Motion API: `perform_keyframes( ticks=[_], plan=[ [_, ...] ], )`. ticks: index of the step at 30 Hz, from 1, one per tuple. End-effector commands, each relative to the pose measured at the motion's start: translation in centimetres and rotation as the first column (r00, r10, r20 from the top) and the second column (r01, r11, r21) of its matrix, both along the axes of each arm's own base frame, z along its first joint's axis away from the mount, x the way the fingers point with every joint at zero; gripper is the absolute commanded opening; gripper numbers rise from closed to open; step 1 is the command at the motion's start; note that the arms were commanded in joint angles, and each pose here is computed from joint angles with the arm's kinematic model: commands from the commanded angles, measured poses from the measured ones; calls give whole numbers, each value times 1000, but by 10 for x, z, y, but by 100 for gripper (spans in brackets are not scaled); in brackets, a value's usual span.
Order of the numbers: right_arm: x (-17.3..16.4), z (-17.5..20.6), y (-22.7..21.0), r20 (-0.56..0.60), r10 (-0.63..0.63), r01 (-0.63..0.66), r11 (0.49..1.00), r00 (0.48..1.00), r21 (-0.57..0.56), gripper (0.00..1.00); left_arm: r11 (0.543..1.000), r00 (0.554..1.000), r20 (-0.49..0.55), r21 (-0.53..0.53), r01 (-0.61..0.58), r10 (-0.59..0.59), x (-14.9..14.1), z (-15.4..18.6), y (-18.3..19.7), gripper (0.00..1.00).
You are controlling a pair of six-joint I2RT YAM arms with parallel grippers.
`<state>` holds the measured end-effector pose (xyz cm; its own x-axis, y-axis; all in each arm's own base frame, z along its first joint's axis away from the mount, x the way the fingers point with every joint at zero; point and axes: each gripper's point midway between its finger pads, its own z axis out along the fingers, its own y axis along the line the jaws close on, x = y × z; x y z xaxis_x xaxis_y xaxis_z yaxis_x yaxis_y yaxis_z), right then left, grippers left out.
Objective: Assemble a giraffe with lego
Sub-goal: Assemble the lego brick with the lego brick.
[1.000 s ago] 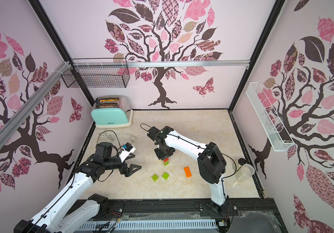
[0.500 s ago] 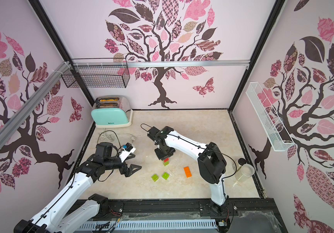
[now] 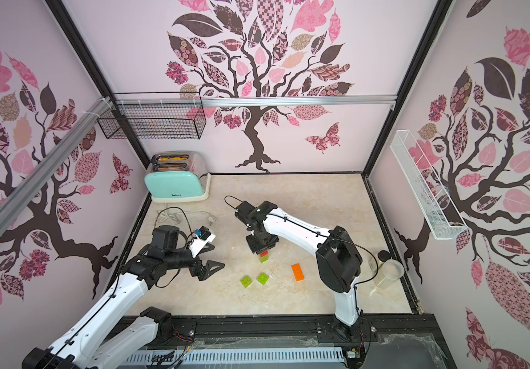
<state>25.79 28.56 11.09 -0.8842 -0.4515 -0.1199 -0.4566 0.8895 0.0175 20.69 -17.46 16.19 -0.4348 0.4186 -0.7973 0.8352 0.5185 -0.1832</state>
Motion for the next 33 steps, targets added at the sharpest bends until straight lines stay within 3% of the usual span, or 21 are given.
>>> perform_keyframes(
  ticks=[1,9,13,27,33],
  plan=[
    [-7,-2,-6,-14,-10,10,1000,1000,-17,14,1000,1000,21,-7,20,-20,-1,0,-2,98],
    [-2,21,0,32,-20,19,999,999,37,14,1000,1000,21,-6,16,-16,0,0,-1,98],
    [-4,14,0,23,-29,27,999,999,47,14,1000,1000,20,-9,16,-16,-1,1,-2,98],
    [-8,-24,-18,-3,-66,66,995,998,-74,12,1000,1000,23,-6,16,-16,-1,0,-1,98],
    [-5,-6,-12,18,-54,54,997,998,-50,8,1000,1000,22,-6,16,-16,-1,0,-1,98]
  ],
)
